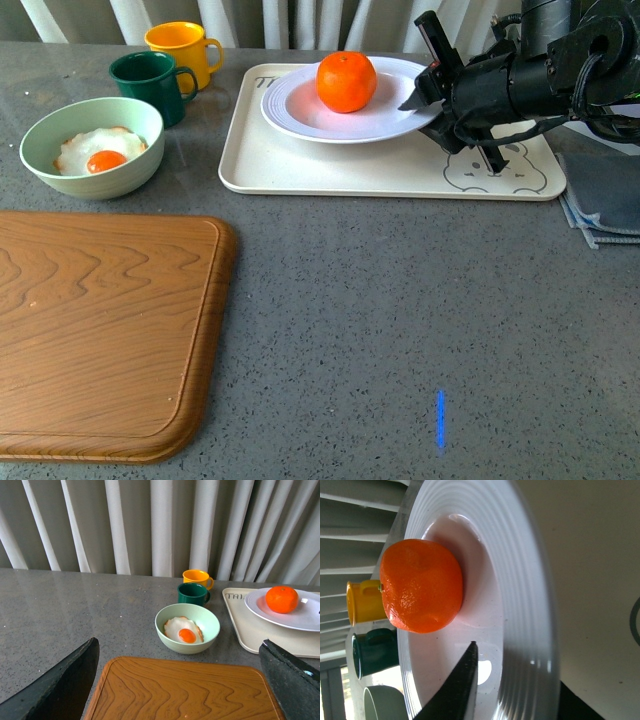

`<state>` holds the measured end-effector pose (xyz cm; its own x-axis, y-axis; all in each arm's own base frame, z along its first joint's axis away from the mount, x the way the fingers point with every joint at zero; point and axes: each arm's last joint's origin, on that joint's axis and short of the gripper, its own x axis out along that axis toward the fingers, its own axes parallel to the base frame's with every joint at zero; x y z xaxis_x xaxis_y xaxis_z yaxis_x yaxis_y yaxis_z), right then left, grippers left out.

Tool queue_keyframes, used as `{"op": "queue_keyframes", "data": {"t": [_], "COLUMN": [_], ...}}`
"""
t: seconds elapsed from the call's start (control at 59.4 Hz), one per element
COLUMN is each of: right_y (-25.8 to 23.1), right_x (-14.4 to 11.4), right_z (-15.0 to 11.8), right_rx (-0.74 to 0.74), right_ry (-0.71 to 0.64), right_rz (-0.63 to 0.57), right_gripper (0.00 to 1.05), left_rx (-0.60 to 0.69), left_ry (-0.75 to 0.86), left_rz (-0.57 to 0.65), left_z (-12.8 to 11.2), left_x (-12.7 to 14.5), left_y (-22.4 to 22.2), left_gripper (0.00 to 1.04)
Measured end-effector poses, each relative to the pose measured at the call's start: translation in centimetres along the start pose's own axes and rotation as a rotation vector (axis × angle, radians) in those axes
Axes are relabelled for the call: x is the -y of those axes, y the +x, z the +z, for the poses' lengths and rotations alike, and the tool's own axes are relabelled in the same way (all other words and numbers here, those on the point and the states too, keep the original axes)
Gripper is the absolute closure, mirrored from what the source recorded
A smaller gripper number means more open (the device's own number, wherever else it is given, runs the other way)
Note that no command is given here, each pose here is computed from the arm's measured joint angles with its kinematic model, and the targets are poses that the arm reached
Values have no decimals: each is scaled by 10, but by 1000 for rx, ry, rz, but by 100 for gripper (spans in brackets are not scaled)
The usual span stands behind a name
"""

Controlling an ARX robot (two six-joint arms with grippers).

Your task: Place orange and plate with both arms

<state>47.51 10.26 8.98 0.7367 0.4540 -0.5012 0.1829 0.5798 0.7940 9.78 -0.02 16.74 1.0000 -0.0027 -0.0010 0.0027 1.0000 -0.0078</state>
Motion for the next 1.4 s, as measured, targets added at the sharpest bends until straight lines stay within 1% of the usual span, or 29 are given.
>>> {"op": "queue_keyframes", "data": {"t": [0.067,0.101,0.303,0.371,0.455,0.472,0.522,0.59,0.707,0.775,0.876,0.893,0.926,0.943,0.96,1.011,1.044,1.112,1.162,1.196,1.398], "right_y": [0,0,-7,-13,-26,-29,-44,-60,-93,-118,-149,-151,-161,-164,-169,-180,-191,-205,-213,-221,-249], "right_x": [2,2,11,9,-1,-3,-14,-24,-38,-46,-53,-53,-53,-53,-52,-49,-43,-32,-24,-17,8], "right_z": [-1,-1,-5,-5,-3,-2,0,0,-1,-4,-10,-11,-14,-14,-15,-18,-21,-28,-33,-38,-59], "right_rx": [0,1,-5,-4,12,18,42,67,125,162,188,203,352,397,484,620,704,753,761,758,743], "right_ry": [1,2,10,11,5,3,-29,-69,-158,-220,-298,-311,-425,-454,-512,-620,-713,-816,-853,-885,-938], "right_rz": [-5,-7,-43,-43,-30,-25,4,20,26,9,20,15,0,-5,-19,-48,-78,-107,-125,-139,-173], "right_gripper": [68,64,33,24,9,8,9,9,9,9,9,10,15,17,20,27,34,45,52,59,90], "left_rx": [0,0,0,0,0,0,0,0,0,0,0,0,0,0,0,0,0,0,0,0,0], "left_ry": [0,0,0,0,0,0,0,0,0,0,0,0,0,0,0,0,0,0,0,0,0], "left_rz": [0,0,0,0,0,0,0,0,0,0,0,0,0,0,-1,0,0,0,0,0,0], "left_z": [0,0,0,0,0,0,0,0,0,0,0,0,0,0,0,0,0,0,0,0,0], "left_x": [0,0,0,0,0,0,0,0,0,0,0,0,0,0,0,0,0,0,0,0,0], "left_y": [0,0,0,0,0,0,0,0,0,0,0,0,0,0,0,0,0,0,0,0,0], "left_gripper": [9,9,9,9,9,9,9,9,9,9,9,9,9,9,9,9,9,9,9,9,9]}}
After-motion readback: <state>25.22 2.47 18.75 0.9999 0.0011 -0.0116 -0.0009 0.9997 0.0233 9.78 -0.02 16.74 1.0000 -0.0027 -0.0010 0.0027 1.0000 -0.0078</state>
